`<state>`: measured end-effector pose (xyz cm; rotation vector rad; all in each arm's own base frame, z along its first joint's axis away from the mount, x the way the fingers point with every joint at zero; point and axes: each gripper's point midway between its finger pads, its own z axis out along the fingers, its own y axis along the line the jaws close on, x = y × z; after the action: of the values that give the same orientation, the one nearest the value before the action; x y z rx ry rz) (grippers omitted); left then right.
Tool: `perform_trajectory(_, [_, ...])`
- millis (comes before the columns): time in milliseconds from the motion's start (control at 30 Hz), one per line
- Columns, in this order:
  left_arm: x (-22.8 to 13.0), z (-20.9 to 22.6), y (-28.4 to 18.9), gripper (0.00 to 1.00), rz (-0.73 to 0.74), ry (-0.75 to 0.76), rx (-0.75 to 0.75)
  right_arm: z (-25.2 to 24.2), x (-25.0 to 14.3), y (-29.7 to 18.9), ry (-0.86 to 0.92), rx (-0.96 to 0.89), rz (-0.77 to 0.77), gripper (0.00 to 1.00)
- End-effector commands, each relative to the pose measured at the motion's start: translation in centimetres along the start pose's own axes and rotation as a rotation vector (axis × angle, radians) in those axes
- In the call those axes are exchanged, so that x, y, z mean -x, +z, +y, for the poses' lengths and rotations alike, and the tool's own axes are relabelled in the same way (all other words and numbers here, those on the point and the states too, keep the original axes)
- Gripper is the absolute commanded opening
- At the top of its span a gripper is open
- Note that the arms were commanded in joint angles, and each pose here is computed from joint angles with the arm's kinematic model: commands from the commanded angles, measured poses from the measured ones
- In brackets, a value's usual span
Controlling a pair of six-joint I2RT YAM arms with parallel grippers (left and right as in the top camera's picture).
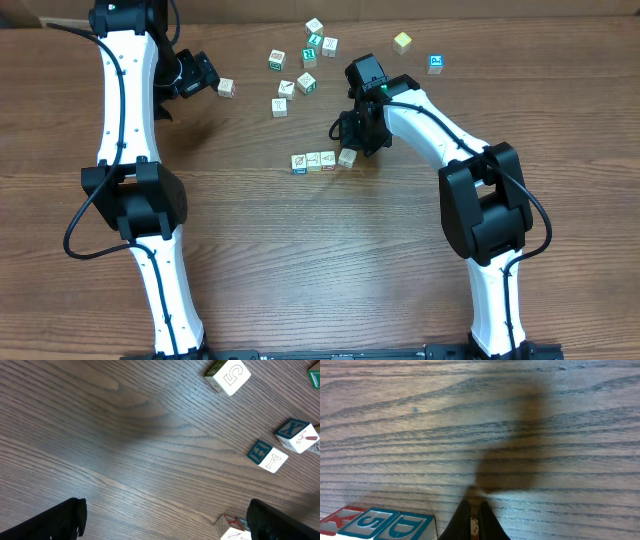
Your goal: Form a horizontal line
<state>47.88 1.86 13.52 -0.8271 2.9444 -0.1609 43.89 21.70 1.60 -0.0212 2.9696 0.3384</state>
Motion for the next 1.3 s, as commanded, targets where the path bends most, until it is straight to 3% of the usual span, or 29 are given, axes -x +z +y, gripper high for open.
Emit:
perform_trajectory(0, [0.2,-0.3,-1.0,1.00,-0.025,0.009,-0.021,0.5,0.0,-0.5,-0.009,0.011,-0.010,0.06])
perform_trajectory(367, [0.2,-0.3,-1.0,0.99,-0.025,0.010,-0.021,-3.6,2.8,-1.2,0.088,-0.205,-0.157,0.07])
perform_trajectory(800, [0.3,-0.3,-1.0,1.00,-0.025,0.009,-0.021,-2.8,-3.1,-1.0,0.190,-0.117,0.111,0.07])
perform_trajectory(1267, [0.2,-0.3,-1.0,0.99,-0.025,0.010,-0.021,-1.5,-1.9,-0.8,0.184,-0.049,0.077,0.07])
